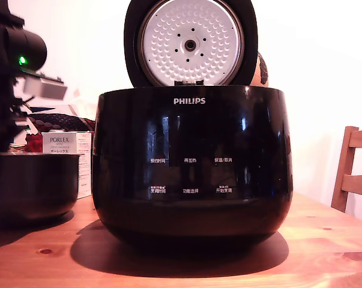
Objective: Pick up the metallic pot next to the rice cooker
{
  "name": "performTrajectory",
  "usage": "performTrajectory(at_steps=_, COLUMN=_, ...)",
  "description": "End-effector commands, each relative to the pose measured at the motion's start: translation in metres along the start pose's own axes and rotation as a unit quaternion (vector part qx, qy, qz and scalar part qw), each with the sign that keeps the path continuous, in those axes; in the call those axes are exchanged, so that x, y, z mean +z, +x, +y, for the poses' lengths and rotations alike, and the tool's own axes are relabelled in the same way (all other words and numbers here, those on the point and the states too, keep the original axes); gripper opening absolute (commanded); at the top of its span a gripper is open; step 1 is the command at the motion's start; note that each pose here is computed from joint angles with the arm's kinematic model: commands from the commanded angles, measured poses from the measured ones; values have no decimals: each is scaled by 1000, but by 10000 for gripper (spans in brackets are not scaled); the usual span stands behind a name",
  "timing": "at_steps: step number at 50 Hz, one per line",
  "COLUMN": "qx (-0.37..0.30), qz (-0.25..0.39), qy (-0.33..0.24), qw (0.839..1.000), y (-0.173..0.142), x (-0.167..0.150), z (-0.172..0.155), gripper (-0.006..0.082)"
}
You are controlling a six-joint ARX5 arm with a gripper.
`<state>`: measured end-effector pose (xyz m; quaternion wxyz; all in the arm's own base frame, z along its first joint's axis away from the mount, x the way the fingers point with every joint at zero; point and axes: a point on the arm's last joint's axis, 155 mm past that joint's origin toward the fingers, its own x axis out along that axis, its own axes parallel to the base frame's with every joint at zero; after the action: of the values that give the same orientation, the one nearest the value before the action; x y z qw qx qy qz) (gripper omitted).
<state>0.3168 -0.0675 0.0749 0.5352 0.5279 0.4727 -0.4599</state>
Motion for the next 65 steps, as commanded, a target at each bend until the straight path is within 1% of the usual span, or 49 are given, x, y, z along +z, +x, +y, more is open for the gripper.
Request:
performTrajectory(at_steps=1, qx=36, qz=-10, qy=11, qw=999, y=-26, x=6, z=2, gripper=-21)
performTrajectory(at_steps=11, qx=44, qz=0, qy=25, qw=999, y=-54, x=4, z=-18, gripper=-21)
performTrajectory(at_steps=19, qx=45, qz=25, qy=34, qw=998, y=-72, x=-7, z=-37, gripper=-21)
performTrajectory(at_steps=33, qx=59, qz=40, qy=11, qw=997, y=-105, x=-17, z=-59, gripper=-21)
performTrajectory(at_steps=38, qx=85, qz=30, qy=5, qw=996, y=-119, x=-14, z=-56, gripper=-21)
performTrajectory(at_steps=52, qx=154, qz=-6, qy=24, qw=988, y=-164, x=11, z=-38, gripper=-22)
performTrajectory(at_steps=59, qx=170, qz=-17, qy=34, qw=985, y=-176, x=19, z=-36, gripper=-22)
performTrajectory(at_steps=65, qx=173, qz=-21, qy=41, qw=984, y=-178, x=24, z=-36, gripper=-22)
